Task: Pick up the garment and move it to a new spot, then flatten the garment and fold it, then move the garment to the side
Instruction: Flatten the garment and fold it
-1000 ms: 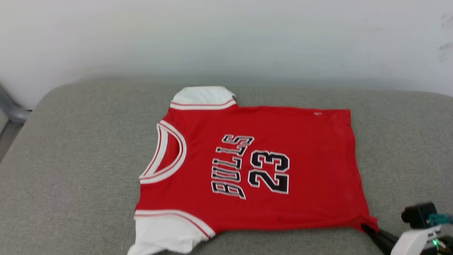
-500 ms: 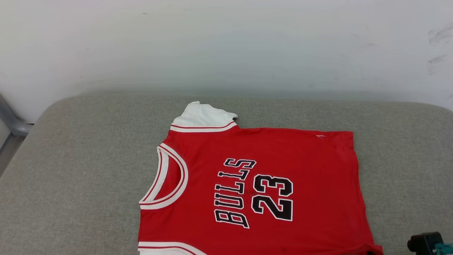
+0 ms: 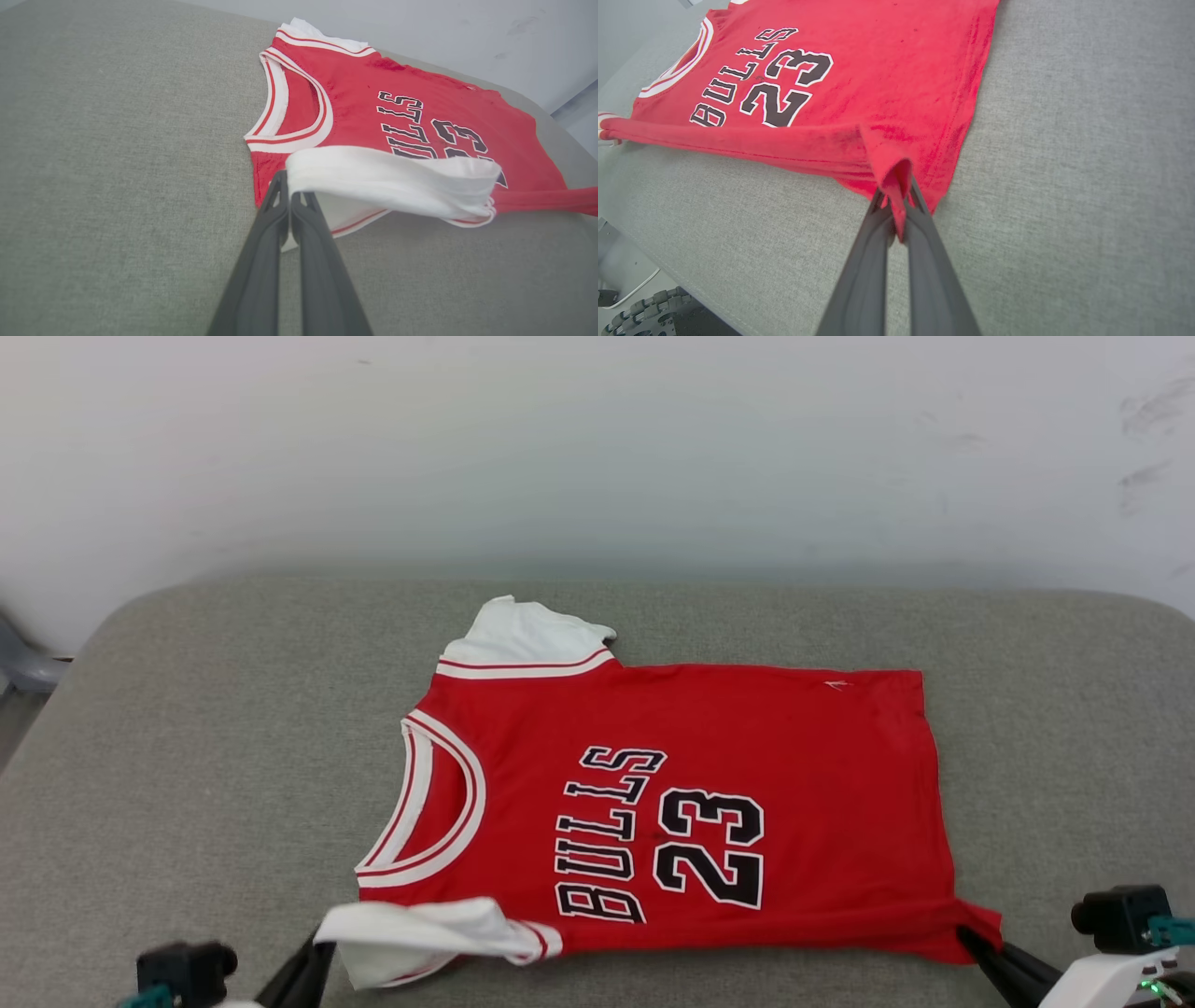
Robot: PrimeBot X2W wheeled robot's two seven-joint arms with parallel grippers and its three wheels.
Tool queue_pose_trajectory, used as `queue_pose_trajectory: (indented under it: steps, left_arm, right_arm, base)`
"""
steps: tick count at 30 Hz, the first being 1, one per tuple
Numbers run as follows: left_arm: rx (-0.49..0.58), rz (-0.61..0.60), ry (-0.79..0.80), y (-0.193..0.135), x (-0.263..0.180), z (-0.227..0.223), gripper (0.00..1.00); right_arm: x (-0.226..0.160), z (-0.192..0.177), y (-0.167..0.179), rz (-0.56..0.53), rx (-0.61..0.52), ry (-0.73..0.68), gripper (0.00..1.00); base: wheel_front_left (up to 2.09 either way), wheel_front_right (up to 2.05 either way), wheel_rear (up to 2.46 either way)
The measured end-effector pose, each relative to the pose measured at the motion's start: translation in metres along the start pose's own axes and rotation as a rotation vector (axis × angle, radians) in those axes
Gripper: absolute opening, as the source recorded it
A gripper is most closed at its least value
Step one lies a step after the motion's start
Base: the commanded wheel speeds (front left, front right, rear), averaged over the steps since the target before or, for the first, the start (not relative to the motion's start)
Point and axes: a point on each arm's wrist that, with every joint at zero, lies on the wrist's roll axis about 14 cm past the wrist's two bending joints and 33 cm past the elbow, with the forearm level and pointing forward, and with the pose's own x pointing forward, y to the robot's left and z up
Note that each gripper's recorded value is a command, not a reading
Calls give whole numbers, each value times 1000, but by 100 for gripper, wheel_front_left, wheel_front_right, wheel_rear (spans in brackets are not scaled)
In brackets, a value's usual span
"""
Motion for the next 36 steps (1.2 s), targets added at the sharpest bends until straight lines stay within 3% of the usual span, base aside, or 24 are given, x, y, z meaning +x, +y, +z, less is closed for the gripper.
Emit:
queue_pose_trajectory:
  steps: [15,25,36]
  left_arm:
    - [162,-132,23,-9,100,50,0]
    - [175,-100,176,11,154,14,0]
    - [165,-70,263,22,161,-25,0]
  right_arm:
    - [37,28,-12,-3,-23,39,0]
    - [71,10,-28,-22,-20,155,0]
    - [84,-7,-30,-23,-25,209,0]
  base:
    - [0,0,0]
    - [0,0,0]
    - [0,0,0]
